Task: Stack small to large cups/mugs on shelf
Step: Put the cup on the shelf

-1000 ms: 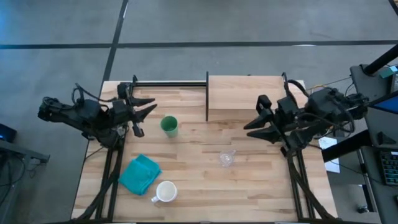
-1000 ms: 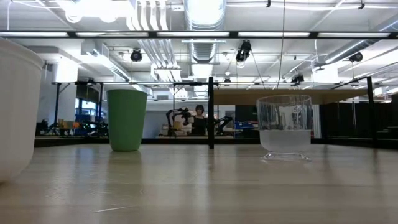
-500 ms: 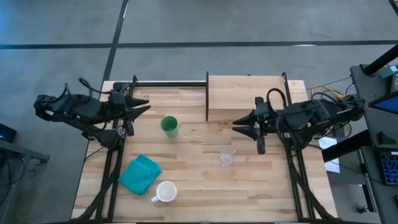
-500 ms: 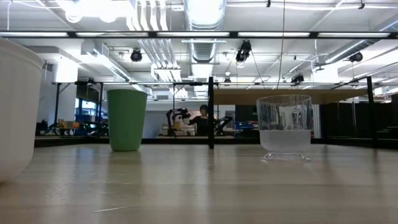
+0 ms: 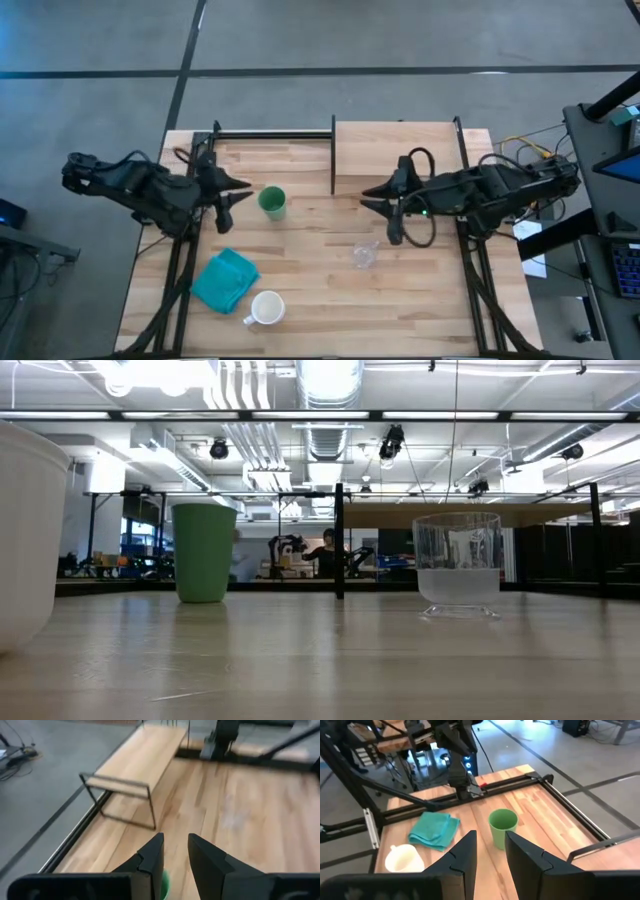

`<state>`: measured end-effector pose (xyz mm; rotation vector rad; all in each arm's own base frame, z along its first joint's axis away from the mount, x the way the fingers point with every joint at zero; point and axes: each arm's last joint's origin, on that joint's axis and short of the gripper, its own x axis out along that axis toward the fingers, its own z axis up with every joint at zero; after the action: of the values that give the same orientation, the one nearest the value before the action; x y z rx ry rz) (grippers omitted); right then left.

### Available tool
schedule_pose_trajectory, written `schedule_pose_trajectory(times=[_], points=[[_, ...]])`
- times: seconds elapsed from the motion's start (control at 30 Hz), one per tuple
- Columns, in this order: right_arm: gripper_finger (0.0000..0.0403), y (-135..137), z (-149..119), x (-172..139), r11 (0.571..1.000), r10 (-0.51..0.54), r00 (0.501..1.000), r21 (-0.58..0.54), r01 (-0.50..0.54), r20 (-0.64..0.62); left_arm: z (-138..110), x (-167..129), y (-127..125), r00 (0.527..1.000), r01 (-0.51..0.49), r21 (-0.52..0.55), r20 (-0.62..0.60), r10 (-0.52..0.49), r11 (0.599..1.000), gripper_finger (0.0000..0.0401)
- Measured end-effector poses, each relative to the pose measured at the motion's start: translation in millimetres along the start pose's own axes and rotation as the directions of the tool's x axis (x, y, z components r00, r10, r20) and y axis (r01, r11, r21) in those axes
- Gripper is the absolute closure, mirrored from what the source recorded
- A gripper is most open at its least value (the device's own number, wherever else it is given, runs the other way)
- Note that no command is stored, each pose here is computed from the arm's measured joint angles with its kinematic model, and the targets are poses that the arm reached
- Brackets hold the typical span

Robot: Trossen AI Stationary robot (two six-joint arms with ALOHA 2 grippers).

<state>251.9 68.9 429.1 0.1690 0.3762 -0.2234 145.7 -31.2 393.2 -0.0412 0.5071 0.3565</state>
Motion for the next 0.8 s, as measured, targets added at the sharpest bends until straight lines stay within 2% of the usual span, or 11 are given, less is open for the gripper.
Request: schedule_pose_trajectory(times=[0.2, 0.4, 0.8], points=[[0.0307, 2, -4, 13, 1.000, -0.022, 0.999, -0.002, 0.021, -0.027, -6, 18, -11, 0.994, -0.028, 0.083, -0.107, 0.037, 0.996, 0.0326], [0.0307, 5, -8, 21, 1.000, -0.029, 0.998, 0.005, 0.029, -0.051, -7, 30, -19, 0.989, -0.036, 0.108, -0.140, 0.052, 0.993, 0.0326], [0.0307, 4, -9, 23, 0.994, -0.033, 0.998, 0.104, 0.039, -0.058, -10, 53, -34, 0.976, -0.035, 0.194, -0.206, 0.076, 0.980, 0.0326]])
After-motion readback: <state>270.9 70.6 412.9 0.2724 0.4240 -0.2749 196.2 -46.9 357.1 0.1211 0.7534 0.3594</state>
